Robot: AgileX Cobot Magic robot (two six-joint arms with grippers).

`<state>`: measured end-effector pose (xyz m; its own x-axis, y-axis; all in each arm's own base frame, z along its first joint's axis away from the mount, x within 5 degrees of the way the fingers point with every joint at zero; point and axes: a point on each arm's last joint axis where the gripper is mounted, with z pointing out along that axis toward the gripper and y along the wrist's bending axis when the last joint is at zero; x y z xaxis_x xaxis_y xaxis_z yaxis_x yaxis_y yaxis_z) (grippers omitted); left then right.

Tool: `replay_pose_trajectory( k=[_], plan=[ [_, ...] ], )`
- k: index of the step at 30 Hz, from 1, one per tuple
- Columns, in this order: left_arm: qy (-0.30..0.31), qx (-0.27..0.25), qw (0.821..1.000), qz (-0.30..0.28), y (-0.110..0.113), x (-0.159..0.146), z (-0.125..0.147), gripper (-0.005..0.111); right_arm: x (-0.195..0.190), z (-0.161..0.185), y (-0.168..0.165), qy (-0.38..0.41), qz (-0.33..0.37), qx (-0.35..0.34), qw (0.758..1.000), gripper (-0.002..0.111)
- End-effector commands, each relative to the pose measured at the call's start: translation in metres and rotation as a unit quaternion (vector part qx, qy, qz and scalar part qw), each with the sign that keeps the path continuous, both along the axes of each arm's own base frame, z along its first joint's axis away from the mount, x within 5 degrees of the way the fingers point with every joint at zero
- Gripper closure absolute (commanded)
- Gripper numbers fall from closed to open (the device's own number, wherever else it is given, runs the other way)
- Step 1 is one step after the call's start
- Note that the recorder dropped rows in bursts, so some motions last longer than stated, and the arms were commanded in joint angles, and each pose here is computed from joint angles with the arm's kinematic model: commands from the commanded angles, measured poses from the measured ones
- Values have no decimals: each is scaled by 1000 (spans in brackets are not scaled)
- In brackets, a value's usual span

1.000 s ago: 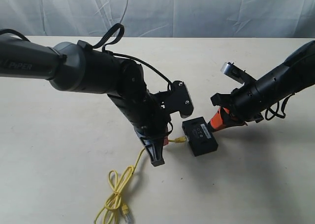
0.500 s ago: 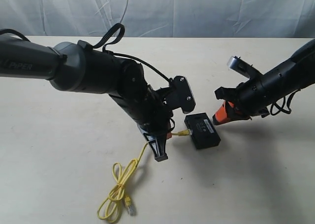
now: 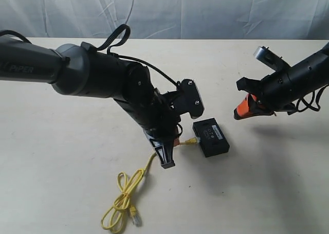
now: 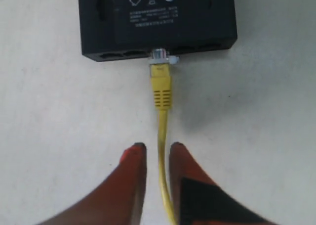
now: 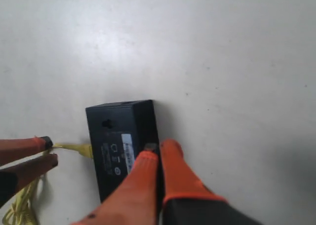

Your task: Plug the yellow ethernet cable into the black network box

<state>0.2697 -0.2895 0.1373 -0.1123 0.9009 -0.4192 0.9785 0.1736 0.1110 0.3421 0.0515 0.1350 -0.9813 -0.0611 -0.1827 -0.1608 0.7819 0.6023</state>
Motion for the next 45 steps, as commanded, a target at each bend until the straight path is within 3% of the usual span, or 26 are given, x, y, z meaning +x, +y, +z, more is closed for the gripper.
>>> replay_pose_trajectory(
  k=[1,4,6,10,12,15,20,26,33,38,43,45],
  plan=[
    [-10,3,1000,-8,-1,1,0,71,-1,16,-1,-19,-3,8,1000,109],
    [-23,11,1000,-5,1,3,8,69,-3,28,-1,-22,-10,8,1000,109],
    [-29,6,999,46,9,11,23,72,-8,41,-4,-31,-3,-9,999,109],
    [-30,22,986,163,49,28,64,93,-22,76,-11,-70,6,-66,995,109],
    [-13,27,965,259,84,36,87,107,-34,98,-16,-109,3,-99,989,109],
    [8,1,919,395,138,38,115,106,-62,130,-21,-181,0,-139,974,109],
    [-30,-75,853,516,213,12,151,106,-131,165,-31,-324,-34,-206,923,109],
    [-111,-146,821,541,250,-42,167,106,-209,169,-36,-462,-87,-234,851,109],
    [-148,-137,822,533,261,-72,176,106,-268,169,-32,-525,-85,-219,818,109],
    [-157,-145,820,531,262,-77,181,106,-298,178,-31,-586,-100,-210,776,109],
    [-157,-145,820,531,262,-77,181,106,-306,164,-33,-601,-99,-224,761,109],
    [-157,-145,820,531,262,-77,181,106,-305,152,-37,-574,-154,-201,779,109]
  ],
)
